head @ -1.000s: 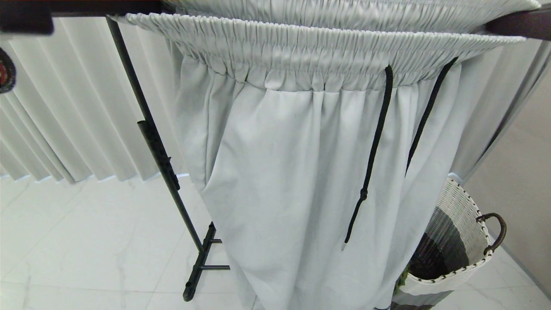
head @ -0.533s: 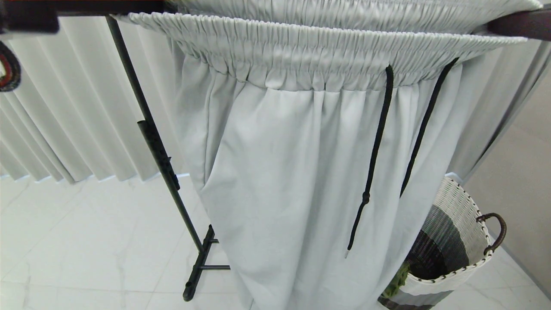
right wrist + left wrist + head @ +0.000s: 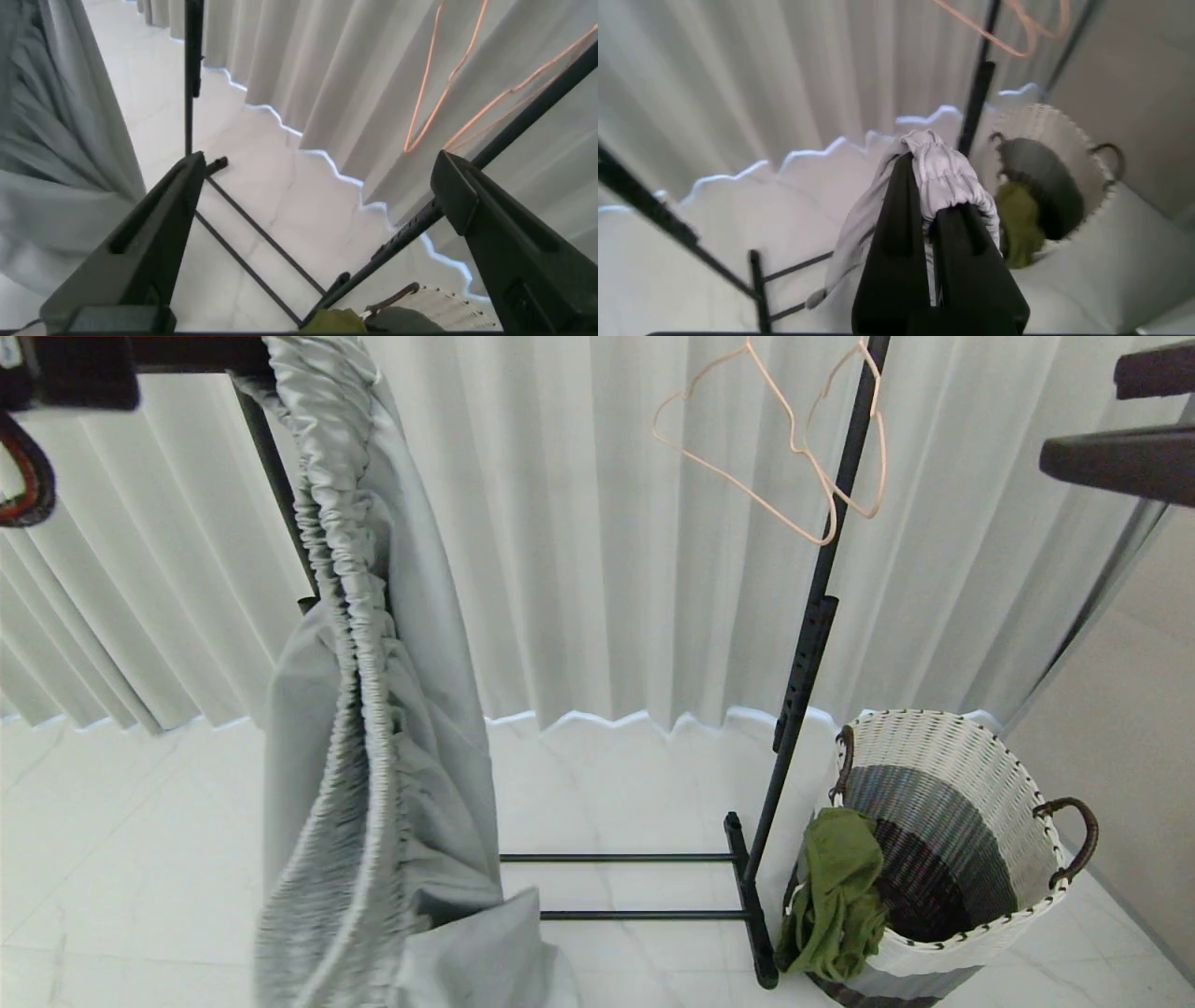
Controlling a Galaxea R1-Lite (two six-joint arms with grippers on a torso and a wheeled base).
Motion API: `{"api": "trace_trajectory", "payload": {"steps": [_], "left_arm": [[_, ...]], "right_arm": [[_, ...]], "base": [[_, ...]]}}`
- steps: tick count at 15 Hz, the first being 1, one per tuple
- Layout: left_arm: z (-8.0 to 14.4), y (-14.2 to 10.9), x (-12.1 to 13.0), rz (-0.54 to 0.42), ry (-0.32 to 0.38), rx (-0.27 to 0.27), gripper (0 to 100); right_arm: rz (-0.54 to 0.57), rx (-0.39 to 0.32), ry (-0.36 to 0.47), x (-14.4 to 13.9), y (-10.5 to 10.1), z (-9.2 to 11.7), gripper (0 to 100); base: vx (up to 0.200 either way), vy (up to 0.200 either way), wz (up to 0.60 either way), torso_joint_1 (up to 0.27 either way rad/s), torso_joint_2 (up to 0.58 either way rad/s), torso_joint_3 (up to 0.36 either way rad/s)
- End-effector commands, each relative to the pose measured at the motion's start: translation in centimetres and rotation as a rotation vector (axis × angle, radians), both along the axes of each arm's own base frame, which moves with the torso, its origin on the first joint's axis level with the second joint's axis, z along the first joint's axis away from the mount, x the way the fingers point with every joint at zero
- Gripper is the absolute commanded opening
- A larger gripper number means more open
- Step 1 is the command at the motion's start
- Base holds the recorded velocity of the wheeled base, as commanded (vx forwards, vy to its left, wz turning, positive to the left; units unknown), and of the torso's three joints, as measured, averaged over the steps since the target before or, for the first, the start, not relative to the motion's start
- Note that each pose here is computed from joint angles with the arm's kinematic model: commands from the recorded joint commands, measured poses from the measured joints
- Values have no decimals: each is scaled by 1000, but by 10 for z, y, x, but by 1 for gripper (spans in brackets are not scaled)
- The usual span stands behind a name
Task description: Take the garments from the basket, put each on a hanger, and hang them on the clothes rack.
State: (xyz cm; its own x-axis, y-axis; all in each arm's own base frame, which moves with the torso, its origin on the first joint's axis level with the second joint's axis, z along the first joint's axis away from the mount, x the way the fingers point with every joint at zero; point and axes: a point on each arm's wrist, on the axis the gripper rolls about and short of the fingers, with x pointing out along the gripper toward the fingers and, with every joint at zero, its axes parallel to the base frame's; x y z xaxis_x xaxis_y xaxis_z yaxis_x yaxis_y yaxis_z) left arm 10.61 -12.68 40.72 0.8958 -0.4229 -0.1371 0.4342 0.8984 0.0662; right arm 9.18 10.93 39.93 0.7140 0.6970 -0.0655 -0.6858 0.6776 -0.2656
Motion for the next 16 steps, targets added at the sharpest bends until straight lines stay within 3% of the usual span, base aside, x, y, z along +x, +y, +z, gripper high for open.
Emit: {"api": "trace_trajectory", "payload": {"steps": [1,3,5,8,11,16], "left_arm": [[-1,11,7,68,-16,38,0],[-6,26,10,125,-46,146,0],[-15,41,11,125,-47,221,0],[-28,57,4,120,-58,337,0],[-32,60,1,122,-54,348,0],[-31,59,2,122,-52,348,0]], "right_arm": [[-34,-14,9,-3,-9,-5,100],[-272,-99,65,9,-20,-18,100],[-450,-172,106,18,-31,-29,100],[-592,-226,129,29,-47,-40,100],[-639,-259,131,24,-57,-47,100],[-644,-261,128,21,-60,-49,100]], "base": [[0,0,0,0,0,0],[0,0,0,0,0,0],[0,0,0,0,0,0],[0,0,0,0,0,0],[0,0,0,0,0,0],[-200,200,0,2,0,3]]}}
